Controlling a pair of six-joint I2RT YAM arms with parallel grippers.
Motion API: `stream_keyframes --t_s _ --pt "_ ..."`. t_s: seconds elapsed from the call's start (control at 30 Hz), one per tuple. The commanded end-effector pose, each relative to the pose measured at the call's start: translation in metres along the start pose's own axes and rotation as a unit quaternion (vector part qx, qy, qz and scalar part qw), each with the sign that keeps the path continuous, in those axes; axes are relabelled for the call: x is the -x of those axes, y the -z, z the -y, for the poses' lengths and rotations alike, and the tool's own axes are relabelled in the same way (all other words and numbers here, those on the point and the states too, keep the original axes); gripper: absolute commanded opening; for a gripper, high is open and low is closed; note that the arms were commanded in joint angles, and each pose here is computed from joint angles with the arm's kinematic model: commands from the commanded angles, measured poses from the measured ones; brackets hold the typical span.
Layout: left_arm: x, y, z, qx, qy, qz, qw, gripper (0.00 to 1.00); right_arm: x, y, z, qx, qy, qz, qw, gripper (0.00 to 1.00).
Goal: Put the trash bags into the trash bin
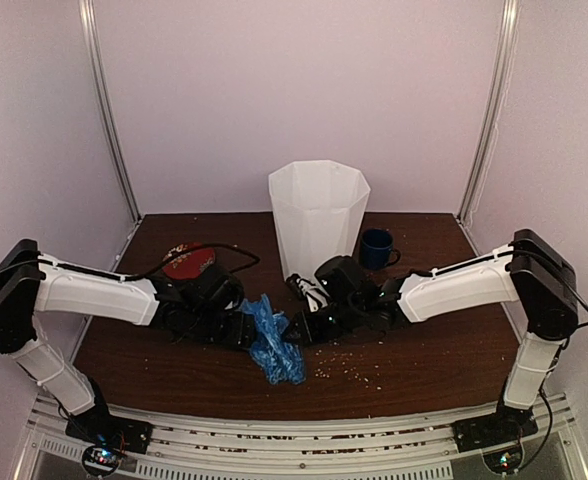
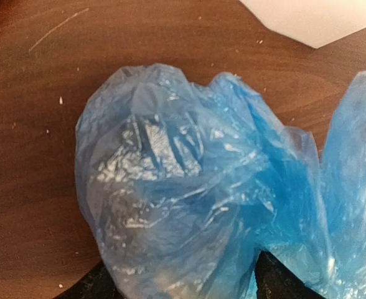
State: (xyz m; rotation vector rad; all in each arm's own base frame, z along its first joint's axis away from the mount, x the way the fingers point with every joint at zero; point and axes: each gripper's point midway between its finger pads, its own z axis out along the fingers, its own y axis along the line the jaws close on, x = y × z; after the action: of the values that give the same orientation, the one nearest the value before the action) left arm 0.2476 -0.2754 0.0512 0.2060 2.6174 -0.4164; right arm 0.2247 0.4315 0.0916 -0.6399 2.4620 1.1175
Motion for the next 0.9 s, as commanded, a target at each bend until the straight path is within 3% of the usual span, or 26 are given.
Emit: stream_keyframes --t_s 0.0,0.13,0.27,0.37,0.43,0.53,0.63,0.87 --pt "0.029 0.011 0.012 -0.013 -0.01 0.039 0.999 0.74 0.009 0.011 -0.015 0.015 0.012 0.016 1.0 0.02" --pt "0.038 0.031 0.002 0.012 -0.014 0.049 0.999 0.81 0.032 0.039 -0.026 -0.009 0.022 0.053 0.998 0.0" --pt "0.071 0.094 0.002 0.012 -0.021 0.109 0.994 0.86 0.064 0.085 -0.049 -0.032 0.039 0.102 0.994 0.0" --pt "0.098 0.151 0.023 -0.05 -0.031 0.166 0.984 0.88 0.079 0.115 -0.059 -0.05 0.046 0.136 0.988 0.0" --pt "0.102 0.174 0.051 -0.13 -0.059 0.179 0.973 0.87 0.078 0.125 -0.062 -0.053 0.055 0.144 0.987 0.0" --pt "0.085 0.165 0.077 -0.2 -0.078 0.131 0.968 0.79 0.072 0.126 -0.058 -0.054 0.059 0.145 0.986 0.0" --pt "0.07 0.142 0.076 -0.196 -0.057 0.087 0.975 0.71 0.071 0.122 -0.056 -0.05 0.065 0.153 0.985 0.0" --pt "0.076 0.102 0.071 -0.209 -0.004 0.065 0.976 0.84 0.056 0.102 -0.043 -0.052 0.073 0.129 0.988 0.0"
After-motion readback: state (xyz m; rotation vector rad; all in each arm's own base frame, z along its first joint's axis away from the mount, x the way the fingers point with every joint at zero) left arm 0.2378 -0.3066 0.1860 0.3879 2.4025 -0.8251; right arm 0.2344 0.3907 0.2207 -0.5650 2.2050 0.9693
